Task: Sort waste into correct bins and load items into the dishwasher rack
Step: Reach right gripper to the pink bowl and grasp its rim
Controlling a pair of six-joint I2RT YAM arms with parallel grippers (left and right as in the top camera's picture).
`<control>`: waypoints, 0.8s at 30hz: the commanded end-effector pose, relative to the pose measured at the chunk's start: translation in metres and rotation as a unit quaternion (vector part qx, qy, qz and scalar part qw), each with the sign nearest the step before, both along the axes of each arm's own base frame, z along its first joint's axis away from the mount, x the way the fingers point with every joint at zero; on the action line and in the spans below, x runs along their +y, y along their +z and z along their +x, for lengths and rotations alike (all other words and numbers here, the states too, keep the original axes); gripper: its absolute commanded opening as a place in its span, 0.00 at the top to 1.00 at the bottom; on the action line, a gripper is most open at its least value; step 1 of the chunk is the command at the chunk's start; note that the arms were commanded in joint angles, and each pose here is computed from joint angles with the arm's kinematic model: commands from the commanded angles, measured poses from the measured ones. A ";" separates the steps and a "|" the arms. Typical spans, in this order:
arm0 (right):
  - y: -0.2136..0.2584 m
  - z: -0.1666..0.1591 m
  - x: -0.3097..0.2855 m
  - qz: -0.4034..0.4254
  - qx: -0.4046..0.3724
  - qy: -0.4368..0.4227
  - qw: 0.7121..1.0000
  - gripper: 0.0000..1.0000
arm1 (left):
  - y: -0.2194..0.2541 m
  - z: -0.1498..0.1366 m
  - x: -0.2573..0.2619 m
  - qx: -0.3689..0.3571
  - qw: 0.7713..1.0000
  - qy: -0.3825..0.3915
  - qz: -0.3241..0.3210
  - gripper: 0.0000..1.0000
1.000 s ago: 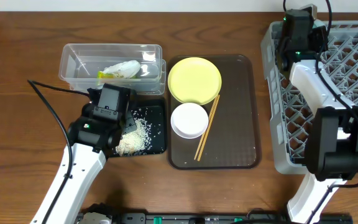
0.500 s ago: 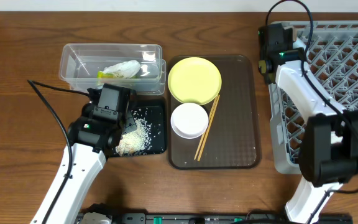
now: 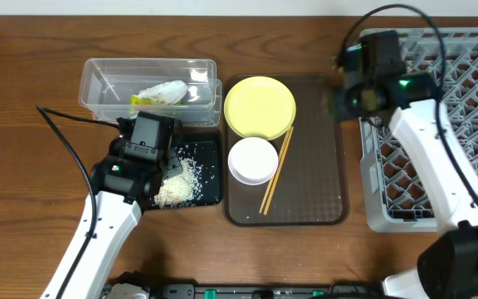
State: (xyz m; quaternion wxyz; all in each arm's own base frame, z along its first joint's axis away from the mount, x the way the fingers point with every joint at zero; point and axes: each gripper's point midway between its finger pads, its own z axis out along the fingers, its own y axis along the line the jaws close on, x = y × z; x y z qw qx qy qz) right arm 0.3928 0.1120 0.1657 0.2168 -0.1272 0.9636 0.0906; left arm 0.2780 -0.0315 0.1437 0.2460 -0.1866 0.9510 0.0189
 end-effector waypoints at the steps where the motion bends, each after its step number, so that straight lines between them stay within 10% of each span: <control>1: -0.020 -0.030 0.053 0.084 0.068 0.066 0.992 0.39 | 0.002 0.002 0.005 -0.003 1.000 0.014 0.005 0.45; 10: -0.087 -0.065 0.100 0.055 0.146 0.084 0.984 0.44 | 0.002 0.001 0.005 -0.002 1.000 0.014 0.005 0.45; 24: -0.141 -0.064 0.106 0.005 0.180 0.053 0.982 0.83 | 0.001 0.000 0.005 0.000 1.000 0.014 0.006 0.45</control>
